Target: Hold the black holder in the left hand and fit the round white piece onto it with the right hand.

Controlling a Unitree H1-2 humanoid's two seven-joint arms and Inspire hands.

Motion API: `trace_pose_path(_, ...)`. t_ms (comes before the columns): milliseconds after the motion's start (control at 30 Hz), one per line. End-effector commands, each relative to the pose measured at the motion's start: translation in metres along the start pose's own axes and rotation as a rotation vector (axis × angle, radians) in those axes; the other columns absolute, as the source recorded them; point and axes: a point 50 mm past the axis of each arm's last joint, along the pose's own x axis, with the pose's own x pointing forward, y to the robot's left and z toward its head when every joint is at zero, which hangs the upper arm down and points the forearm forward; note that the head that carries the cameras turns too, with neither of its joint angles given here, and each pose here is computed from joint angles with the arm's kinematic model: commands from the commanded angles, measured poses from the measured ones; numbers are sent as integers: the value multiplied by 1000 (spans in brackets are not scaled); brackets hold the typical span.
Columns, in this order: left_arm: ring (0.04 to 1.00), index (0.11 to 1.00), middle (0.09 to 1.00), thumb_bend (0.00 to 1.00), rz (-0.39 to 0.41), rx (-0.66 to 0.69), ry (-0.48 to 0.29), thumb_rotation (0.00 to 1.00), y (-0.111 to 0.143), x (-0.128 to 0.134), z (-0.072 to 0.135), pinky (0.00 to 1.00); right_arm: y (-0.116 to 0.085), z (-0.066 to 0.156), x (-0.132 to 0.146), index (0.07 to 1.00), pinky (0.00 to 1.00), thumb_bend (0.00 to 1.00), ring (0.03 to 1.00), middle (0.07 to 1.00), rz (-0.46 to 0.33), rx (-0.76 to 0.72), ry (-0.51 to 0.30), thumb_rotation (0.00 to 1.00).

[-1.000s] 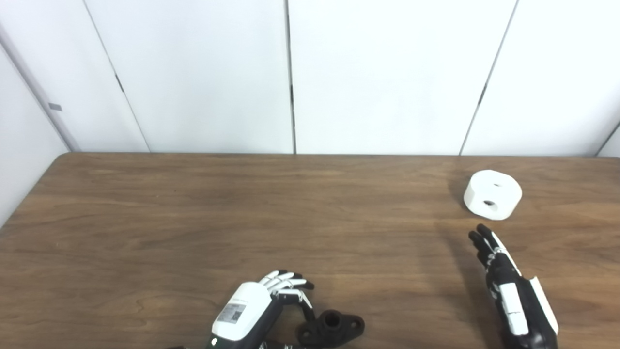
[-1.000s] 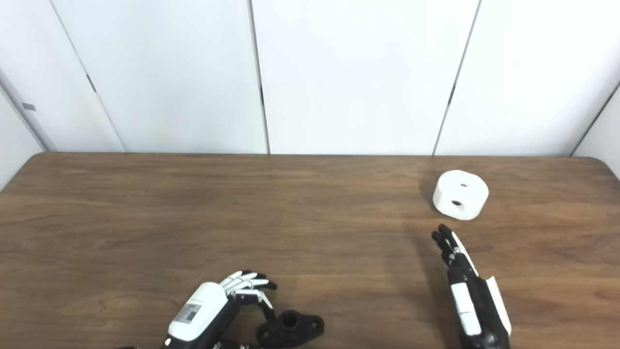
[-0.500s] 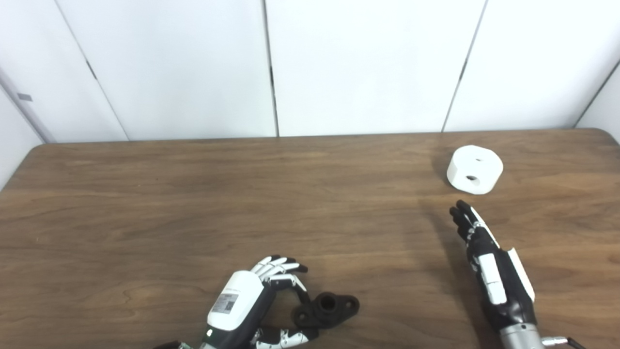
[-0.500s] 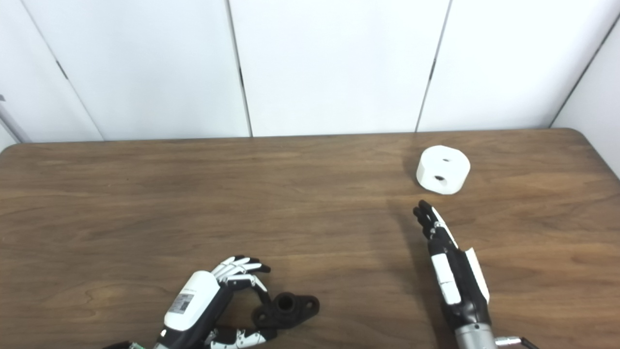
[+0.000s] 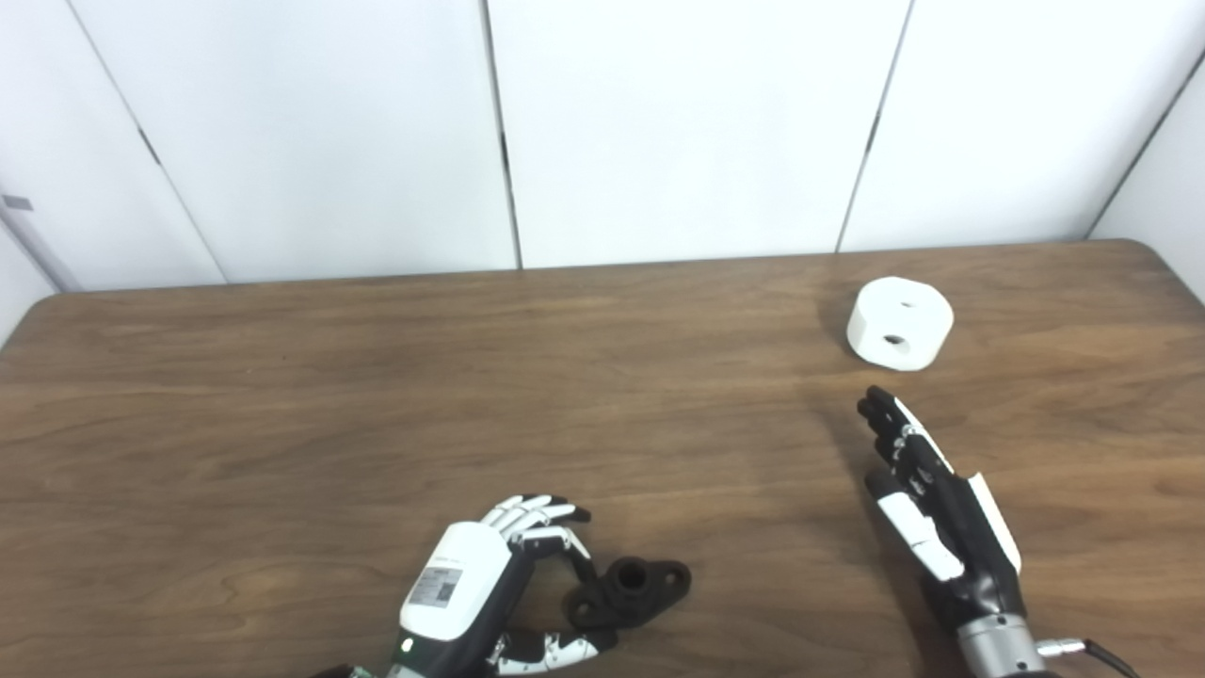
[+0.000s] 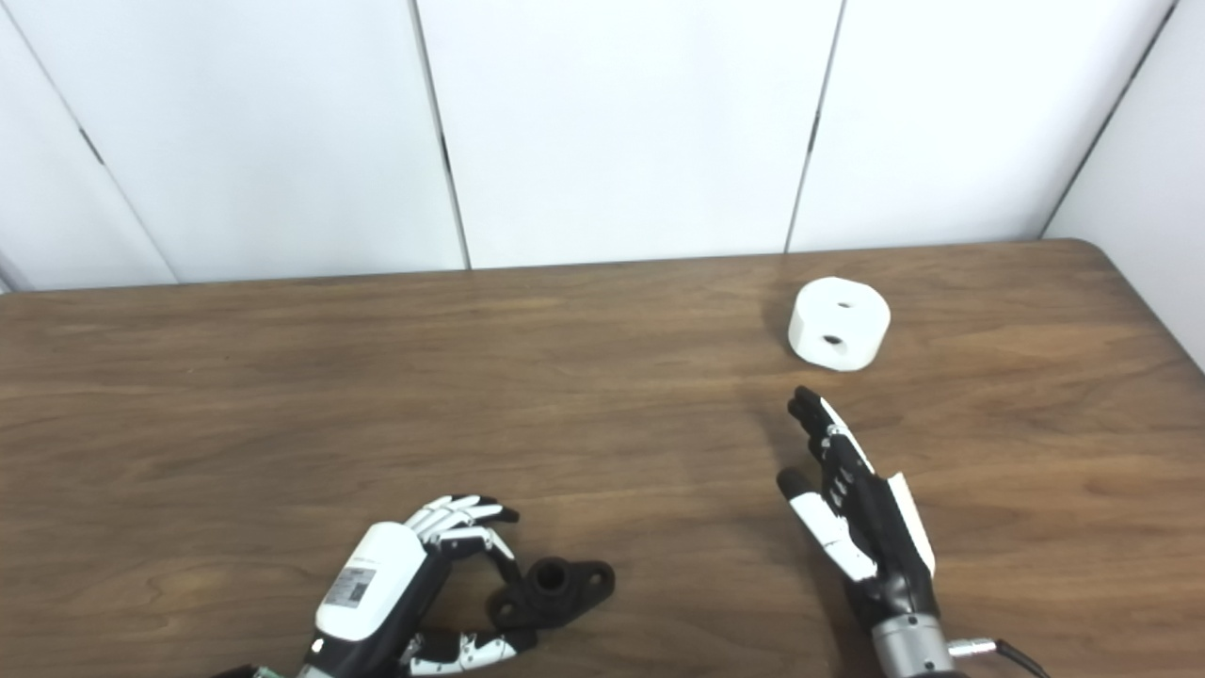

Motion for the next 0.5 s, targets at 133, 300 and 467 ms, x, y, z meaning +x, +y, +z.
trace_pose_path(133,851,487,796,517,-71,-4,71,43,-21,-3,-8,867,-21,40,8,883,927,662,931,908,-75,-133,-81,541)
trace_pose_path(300,849,487,796,517,-72,-1,75,44,-20,-3,-9,856,-37,74,22,852,936,740,939,913,-120,-283,-136,426)
trace_pose_path(467,843,487,790,517,-68,-2,75,44,-17,-5,-12,851,-48,102,43,799,943,817,930,892,-162,-473,-178,306)
